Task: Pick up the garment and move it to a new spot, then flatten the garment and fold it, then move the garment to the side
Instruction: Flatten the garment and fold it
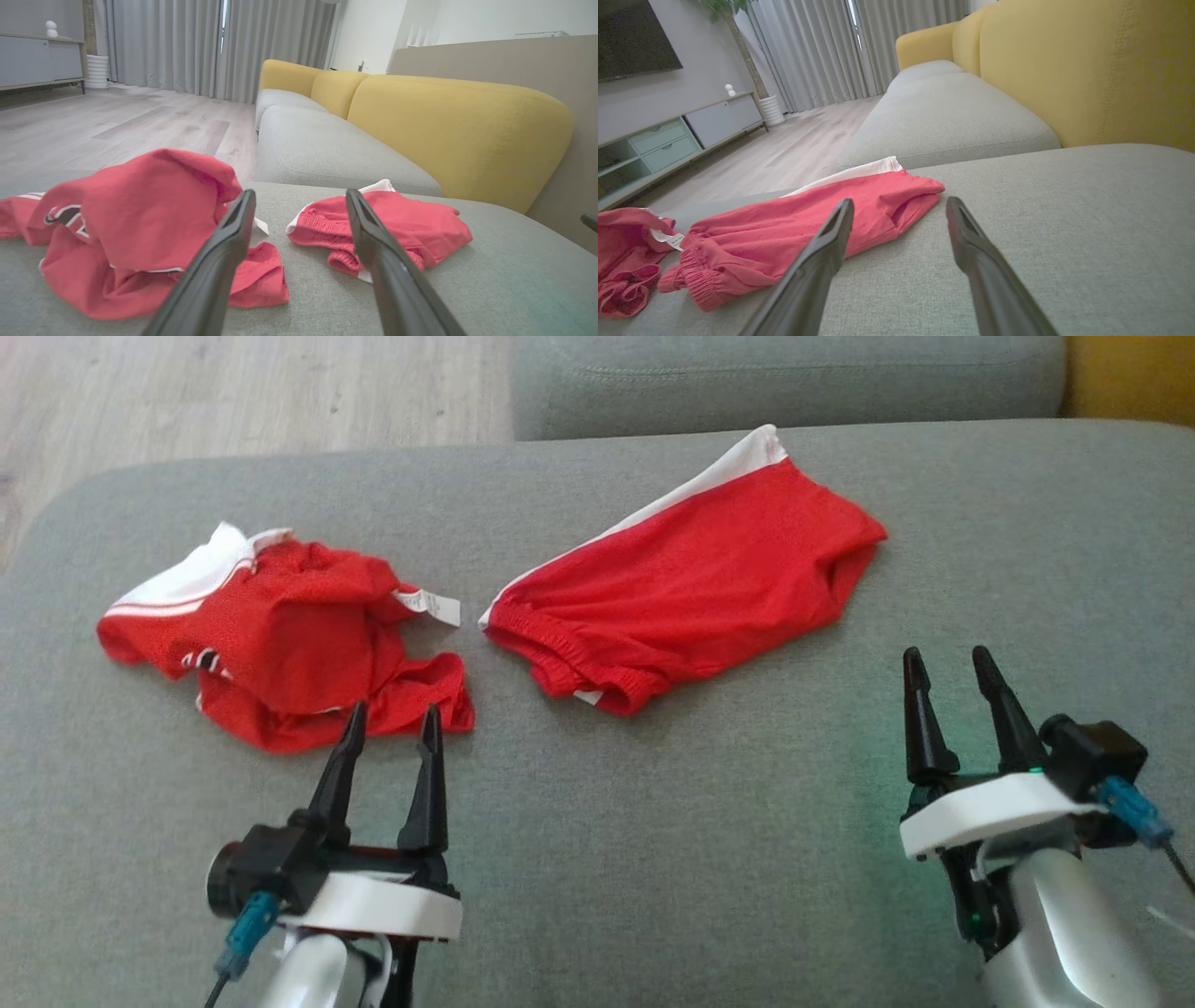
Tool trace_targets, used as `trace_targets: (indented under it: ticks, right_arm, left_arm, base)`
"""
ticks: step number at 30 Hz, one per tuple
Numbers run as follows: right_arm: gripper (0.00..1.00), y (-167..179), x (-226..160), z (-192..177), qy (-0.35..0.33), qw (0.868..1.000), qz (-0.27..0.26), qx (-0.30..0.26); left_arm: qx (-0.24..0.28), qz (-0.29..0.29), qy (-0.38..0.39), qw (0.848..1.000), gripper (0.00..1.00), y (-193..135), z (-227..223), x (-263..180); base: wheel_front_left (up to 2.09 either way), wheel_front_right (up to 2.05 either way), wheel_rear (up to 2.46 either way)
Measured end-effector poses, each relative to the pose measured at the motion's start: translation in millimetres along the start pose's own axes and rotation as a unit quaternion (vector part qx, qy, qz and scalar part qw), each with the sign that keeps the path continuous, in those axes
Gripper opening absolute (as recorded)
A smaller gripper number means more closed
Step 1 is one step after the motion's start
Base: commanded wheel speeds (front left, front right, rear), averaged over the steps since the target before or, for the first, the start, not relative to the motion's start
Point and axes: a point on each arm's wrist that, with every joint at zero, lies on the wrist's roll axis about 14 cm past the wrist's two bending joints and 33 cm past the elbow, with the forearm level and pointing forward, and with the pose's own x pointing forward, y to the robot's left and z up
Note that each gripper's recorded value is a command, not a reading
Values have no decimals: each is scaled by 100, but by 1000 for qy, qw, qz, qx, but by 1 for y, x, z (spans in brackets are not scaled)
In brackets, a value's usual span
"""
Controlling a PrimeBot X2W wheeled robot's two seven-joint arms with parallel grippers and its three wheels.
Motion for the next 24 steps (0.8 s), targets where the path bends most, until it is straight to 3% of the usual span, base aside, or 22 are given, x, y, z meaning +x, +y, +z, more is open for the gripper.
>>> trace_targets:
  ticks: [7, 11, 17, 24]
  right_arm:
    - [100, -10, 34, -7, 43, 999, -14, 15]
    - [100, -22, 74, -4, 61, 995, -37, 63]
    - [100, -33, 117, -37, 137, 976, -75, 153]
    - [100, -27, 141, -82, 229, 955, -91, 166]
  left_arm:
    - [0, 4, 10, 1000, 100, 5, -9, 6]
    - [-1, 9, 10, 1000, 100, 13, -10, 17]
    - [7, 25, 26, 999, 100, 29, -19, 20]
    - [-4, 33, 43, 999, 100, 32, -30, 18]
  base:
    - [0, 0, 0]
    - [0, 0, 0]
    - [0, 0, 0]
    - [0, 0, 0]
